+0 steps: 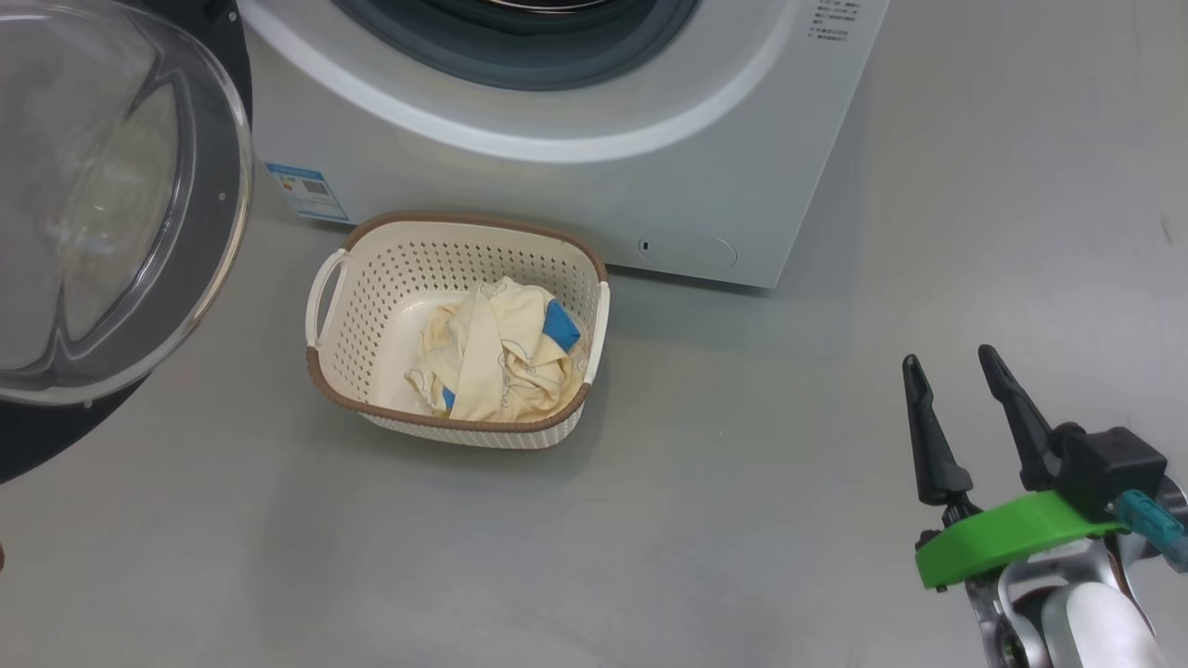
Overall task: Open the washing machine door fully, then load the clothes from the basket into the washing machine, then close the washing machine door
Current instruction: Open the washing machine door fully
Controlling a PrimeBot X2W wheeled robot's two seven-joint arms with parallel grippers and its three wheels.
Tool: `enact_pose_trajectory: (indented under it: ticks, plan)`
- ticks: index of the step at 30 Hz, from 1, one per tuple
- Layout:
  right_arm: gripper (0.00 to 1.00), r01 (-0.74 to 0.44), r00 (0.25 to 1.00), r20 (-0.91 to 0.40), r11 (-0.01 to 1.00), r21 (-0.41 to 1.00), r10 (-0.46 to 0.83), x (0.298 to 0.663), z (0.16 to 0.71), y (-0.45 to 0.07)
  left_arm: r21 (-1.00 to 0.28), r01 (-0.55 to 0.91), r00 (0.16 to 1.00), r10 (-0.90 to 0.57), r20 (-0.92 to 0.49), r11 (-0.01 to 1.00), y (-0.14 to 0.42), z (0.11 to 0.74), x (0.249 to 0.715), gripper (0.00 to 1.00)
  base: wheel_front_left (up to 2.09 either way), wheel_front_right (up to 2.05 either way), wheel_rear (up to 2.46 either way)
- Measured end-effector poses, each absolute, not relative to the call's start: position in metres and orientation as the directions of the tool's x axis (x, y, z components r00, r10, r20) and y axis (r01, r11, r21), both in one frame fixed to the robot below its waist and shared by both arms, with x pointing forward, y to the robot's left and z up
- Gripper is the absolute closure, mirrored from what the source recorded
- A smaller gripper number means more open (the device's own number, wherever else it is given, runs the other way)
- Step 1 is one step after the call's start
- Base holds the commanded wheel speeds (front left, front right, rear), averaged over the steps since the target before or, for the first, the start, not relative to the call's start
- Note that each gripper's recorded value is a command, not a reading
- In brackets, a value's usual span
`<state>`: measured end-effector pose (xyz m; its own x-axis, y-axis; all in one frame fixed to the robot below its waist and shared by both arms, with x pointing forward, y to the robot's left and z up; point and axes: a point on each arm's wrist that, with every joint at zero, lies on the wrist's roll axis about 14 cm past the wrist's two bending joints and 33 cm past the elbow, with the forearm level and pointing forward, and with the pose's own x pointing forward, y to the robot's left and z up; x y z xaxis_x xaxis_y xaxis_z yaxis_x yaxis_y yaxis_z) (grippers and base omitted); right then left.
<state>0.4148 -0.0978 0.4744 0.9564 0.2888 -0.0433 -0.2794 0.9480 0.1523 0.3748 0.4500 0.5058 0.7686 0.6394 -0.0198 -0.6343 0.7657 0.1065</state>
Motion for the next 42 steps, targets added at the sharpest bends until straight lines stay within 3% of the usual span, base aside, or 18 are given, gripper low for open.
enact_pose_trajectory:
  ticks: [12, 14, 15, 16, 18, 21, 33, 42]
  plan:
    - [0.0, -0.276, 0.959, -0.029, 0.949, 0.151, 0.284, 0.414, 0.48, -0.099, 0.037, -0.656, 0.755, 0.655, 0.044, 0.754, 0.441, 0.518, 0.362, 1.0, 0.0, 0.0, 0.0]
    - [0.0, -0.275, 0.959, -0.024, 0.95, 0.147, 0.282, 0.414, 0.481, -0.1, 0.024, -0.653, 0.758, 0.652, 0.038, 0.757, 0.436, 0.514, 0.358, 0.8, 0.0, 0.0, 0.0]
    - [0.0, -0.276, 0.959, -0.023, 0.951, 0.142, 0.282, 0.414, 0.482, -0.1, 0.021, -0.65, 0.76, 0.649, 0.037, 0.76, 0.433, 0.513, 0.356, 0.8, 0.0, 0.0, 0.0]
    - [0.0, -0.276, 0.959, -0.02, 0.951, 0.14, 0.282, 0.415, 0.483, -0.1, 0.016, -0.646, 0.763, 0.645, 0.04, 0.763, 0.431, 0.513, 0.355, 0.62, 0.0, 0.0, 0.0]
    - [0.0, -0.277, 0.959, -0.015, 0.951, 0.139, 0.282, 0.414, 0.485, -0.1, 0.003, -0.646, 0.762, 0.645, 0.053, 0.763, 0.427, 0.516, 0.353, 0.44, 0.0, 0.0, 0.0]
    - [0.0, -0.277, 0.96, -0.007, 0.951, 0.136, 0.281, 0.414, 0.488, -0.101, -0.011, -0.637, 0.768, 0.636, 0.074, 0.771, 0.421, 0.521, 0.35, 0.0, 0.0, 0.0, 0.0]
    - [0.0, -0.261, 0.965, 0.017, 0.957, 0.124, 0.261, 0.414, 0.499, -0.108, -0.033, -0.533, 0.832, 0.531, 0.163, 0.845, 0.371, 0.542, 0.354, 0.0, 0.0, 0.0, 0.0]
    - [0.0, -0.238, 0.971, 0.032, 0.964, 0.116, 0.236, 0.409, 0.506, -0.117, -0.026, -0.375, 0.914, 0.374, 0.155, 0.927, 0.313, 0.537, 0.366, 0.0, 0.0, 0.0, 0.0]
